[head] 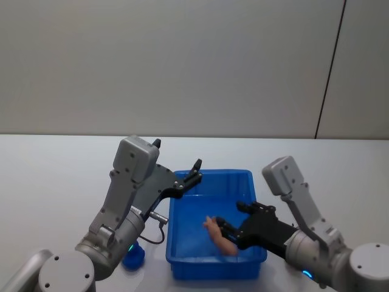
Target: Pick up the two dolls from the table and place them into the box.
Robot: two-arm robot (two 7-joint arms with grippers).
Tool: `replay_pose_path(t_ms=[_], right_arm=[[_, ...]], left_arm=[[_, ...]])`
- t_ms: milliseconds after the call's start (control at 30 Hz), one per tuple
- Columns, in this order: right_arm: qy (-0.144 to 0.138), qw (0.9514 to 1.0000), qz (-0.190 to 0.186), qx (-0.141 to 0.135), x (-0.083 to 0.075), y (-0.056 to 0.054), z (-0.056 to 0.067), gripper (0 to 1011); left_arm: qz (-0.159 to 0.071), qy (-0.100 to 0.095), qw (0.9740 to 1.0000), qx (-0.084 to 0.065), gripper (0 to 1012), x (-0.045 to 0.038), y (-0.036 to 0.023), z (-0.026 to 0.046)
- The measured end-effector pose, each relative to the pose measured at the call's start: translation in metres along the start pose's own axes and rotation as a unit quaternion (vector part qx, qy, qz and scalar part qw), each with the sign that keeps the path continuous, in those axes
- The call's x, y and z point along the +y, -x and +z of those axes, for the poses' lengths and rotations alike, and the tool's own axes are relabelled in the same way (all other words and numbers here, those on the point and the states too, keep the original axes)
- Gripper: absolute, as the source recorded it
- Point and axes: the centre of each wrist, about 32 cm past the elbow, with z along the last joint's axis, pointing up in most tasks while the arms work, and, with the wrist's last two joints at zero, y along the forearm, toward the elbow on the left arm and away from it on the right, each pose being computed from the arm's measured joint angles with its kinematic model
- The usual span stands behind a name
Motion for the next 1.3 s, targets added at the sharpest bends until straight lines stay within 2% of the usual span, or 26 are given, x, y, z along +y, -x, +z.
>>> replay_pose_path(t_ms=[33,100,233,267,533,933,1300], right_arm=[[0.001,1.0000,0.002,-0.001,0.003,0.002,0.000,581],[0.002,1.0000,0.004,-0.001,0.004,0.003,0.000,615],[-0.001,1.0000,0.005,-0.005,0.009,0.006,0.000,779],[-0.002,1.0000,0.004,-0.006,0.009,0.006,0.000,779],[-0.023,0.9995,-0.018,-0.008,0.002,0.004,-0.003,995],[-0.039,0.9976,-0.057,0.004,-0.035,-0.009,-0.016,1001],[-0.015,0.9970,-0.074,0.016,-0.059,-0.015,-0.029,1001]], left_arm=[[0.000,0.000,1.0000,0.000,1001,0.0000,0.0000,0.0000],[0.000,0.000,1.0000,0.000,1001,0.0000,0.0000,0.0000],[0.000,0.000,1.0000,0.000,1001,0.0000,0.0000,0.0000],[0.000,0.000,1.0000,0.000,1001,0.0000,0.0000,0.0000],[0.000,0.000,1.0000,0.000,1001,0.0000,0.0000,0.0000],[0.000,0.000,1.0000,0.000,1001,0.0000,0.0000,0.0000],[0.000,0.000,1.0000,0.000,1001,0.0000,0.0000,0.0000]])
